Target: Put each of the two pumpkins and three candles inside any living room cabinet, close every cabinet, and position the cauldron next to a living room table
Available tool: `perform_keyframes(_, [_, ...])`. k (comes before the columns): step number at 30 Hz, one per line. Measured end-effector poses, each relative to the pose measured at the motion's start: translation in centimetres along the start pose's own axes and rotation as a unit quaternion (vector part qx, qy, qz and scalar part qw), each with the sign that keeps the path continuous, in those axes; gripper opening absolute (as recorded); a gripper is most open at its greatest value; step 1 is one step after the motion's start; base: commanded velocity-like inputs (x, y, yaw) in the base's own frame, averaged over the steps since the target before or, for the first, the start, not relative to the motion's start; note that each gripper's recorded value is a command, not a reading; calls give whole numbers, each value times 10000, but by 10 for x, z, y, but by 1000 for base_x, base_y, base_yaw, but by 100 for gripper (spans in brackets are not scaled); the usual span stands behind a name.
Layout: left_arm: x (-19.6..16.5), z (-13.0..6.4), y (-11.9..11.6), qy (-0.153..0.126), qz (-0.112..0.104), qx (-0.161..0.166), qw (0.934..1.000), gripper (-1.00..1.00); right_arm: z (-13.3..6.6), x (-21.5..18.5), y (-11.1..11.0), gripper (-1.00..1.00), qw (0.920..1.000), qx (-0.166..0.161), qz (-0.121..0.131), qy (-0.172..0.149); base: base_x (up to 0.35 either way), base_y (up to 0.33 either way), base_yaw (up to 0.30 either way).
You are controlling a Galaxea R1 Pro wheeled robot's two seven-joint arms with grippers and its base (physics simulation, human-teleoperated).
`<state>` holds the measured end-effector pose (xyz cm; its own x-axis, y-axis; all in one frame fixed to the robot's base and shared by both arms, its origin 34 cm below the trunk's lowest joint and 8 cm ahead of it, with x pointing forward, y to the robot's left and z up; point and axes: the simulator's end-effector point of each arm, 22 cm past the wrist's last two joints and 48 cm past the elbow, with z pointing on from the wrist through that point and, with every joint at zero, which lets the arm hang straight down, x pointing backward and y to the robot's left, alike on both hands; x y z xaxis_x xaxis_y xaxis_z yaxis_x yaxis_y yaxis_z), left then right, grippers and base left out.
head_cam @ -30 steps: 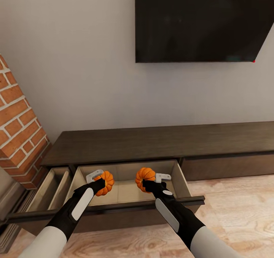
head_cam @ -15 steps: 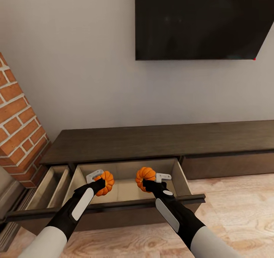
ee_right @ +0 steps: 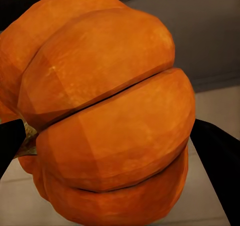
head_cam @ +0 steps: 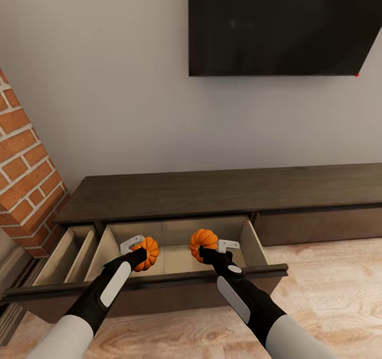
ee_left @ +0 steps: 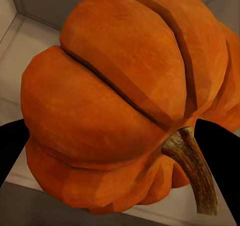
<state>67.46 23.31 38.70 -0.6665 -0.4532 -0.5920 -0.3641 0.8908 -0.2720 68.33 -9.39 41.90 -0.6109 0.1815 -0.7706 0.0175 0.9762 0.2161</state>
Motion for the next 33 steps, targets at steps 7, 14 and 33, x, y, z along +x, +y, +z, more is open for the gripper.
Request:
perform_keyframes(7, [5,4,3,-6,8,-1,10000,-100,3,6,-1,-100,10000,-10,-5,-14,0,0,0])
perform_keyframes(14, [5,4,2,-4,2,4,10000,-100,2,5,-1,-100,10000,-14,-6,-18,54,0,0])
perform_keyframes(33, [14,10,7,-2,5,0,10000,-100,7,17,-3,-100,10000,-10,0,-9,29,0,0])
